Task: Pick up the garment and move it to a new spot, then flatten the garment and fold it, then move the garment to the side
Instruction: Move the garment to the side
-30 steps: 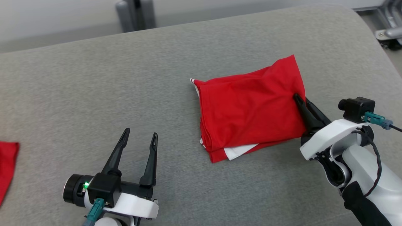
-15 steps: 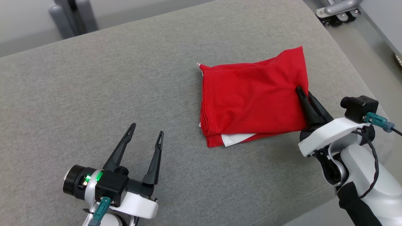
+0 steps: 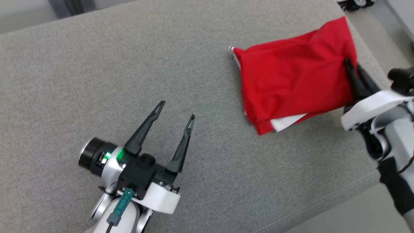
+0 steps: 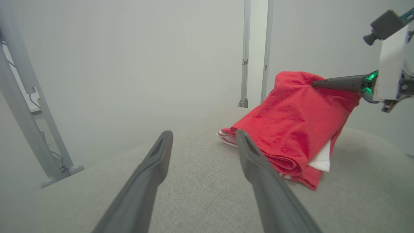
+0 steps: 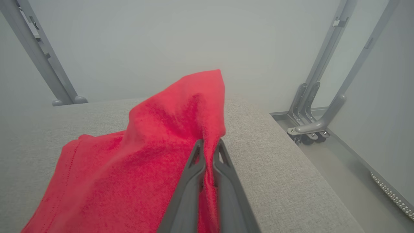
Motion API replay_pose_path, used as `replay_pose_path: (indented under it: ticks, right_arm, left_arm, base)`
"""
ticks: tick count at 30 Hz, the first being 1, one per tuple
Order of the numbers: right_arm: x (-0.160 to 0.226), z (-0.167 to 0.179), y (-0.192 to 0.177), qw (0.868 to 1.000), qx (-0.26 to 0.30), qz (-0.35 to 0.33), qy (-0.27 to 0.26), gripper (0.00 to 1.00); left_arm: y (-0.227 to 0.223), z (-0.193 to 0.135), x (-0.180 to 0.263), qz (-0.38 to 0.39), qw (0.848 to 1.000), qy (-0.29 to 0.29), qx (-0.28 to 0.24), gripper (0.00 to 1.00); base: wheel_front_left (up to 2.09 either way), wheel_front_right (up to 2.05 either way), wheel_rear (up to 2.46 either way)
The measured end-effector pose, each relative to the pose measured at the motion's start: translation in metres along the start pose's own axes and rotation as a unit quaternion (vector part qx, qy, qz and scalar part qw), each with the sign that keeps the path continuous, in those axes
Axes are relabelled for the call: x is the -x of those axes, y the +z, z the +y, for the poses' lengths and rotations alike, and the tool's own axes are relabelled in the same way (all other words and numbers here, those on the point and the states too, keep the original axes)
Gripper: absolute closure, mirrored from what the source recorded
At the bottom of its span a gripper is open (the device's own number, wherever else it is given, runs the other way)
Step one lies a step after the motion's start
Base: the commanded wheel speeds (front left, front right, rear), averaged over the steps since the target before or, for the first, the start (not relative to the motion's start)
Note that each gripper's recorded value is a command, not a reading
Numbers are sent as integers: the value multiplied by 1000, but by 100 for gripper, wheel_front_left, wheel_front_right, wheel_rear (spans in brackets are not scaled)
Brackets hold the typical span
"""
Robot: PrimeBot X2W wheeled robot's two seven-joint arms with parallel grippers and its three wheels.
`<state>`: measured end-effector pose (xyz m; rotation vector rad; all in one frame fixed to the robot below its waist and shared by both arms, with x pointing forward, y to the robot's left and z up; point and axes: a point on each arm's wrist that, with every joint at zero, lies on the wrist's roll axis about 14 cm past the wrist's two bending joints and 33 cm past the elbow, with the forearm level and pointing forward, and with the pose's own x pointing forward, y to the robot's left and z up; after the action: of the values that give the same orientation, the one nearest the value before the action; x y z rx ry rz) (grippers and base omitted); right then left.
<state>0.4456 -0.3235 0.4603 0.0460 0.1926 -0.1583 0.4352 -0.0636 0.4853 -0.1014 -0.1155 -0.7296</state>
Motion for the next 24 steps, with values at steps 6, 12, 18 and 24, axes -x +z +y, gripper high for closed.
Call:
replay_pose_path:
  ticks: [6, 12, 18, 24]
  right_arm:
    - [-35, -29, 18, 997, 68, -7, -28, 100]
    - [-62, -57, 26, 988, 139, -9, -62, 100]
    - [-83, -57, 15, 980, 190, 0, -64, 100]
    - [-90, -55, -10, 969, 235, 34, -61, 99]
  left_arm:
    - [9, 7, -23, -26, 1000, -14, -9, 0]
    - [0, 21, -33, -30, 999, -12, -6, 0]
    - [-20, 35, -32, -14, 1000, 1, 2, 0]
    - [-31, 43, -29, -4, 1000, 7, 2, 0]
  base:
    - [0, 0, 0]
    - [0, 0, 0]
    - [0, 0, 0]
    - [0, 0, 0]
